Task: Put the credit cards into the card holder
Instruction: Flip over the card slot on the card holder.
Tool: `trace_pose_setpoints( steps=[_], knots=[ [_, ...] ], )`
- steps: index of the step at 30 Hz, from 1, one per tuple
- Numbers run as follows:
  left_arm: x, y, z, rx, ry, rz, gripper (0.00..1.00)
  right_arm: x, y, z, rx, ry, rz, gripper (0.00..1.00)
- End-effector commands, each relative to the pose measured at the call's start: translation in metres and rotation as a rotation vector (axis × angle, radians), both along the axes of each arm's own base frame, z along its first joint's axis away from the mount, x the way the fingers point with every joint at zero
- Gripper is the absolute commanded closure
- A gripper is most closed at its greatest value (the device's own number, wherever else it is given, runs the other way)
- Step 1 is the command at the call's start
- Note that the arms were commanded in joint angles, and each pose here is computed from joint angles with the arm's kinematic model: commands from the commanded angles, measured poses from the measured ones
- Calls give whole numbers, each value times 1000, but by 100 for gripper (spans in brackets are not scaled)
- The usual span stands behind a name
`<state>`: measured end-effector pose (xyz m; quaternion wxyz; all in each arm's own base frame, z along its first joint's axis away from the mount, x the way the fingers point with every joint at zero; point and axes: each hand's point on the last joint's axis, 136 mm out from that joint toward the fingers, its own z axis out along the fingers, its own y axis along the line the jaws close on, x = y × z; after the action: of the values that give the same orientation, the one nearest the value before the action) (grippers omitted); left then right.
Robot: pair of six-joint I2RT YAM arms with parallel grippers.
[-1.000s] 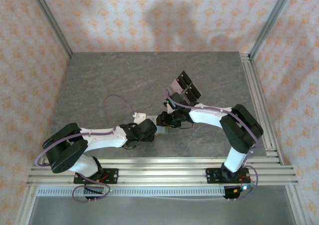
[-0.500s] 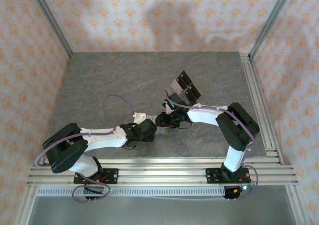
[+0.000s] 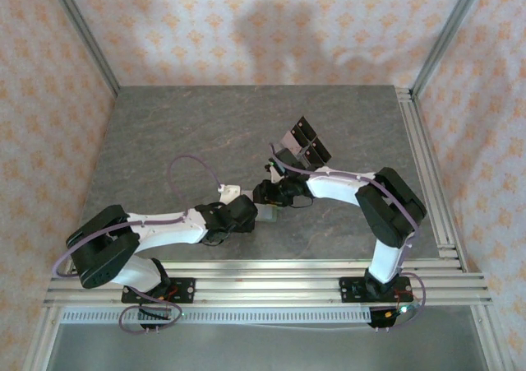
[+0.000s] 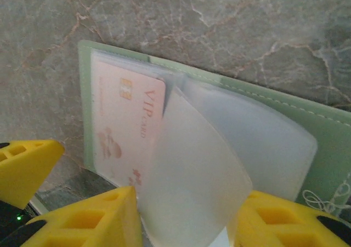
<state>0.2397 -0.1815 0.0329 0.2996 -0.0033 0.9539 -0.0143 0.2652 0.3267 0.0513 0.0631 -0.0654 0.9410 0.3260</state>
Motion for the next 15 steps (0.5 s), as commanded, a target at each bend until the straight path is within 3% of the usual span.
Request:
trace_pose_setpoints(
  steps=[1,9,15],
  knots=[
    [2,7,13,12,-45,22,2,3,7,7,4,2,7,55],
    [-6,43,55,-34,-170,126,2,7,32,18,22,-1,36,55],
    [-18,76,85,-84,-264,203,1,6,61,5,-15,23,93,55]
  ],
)
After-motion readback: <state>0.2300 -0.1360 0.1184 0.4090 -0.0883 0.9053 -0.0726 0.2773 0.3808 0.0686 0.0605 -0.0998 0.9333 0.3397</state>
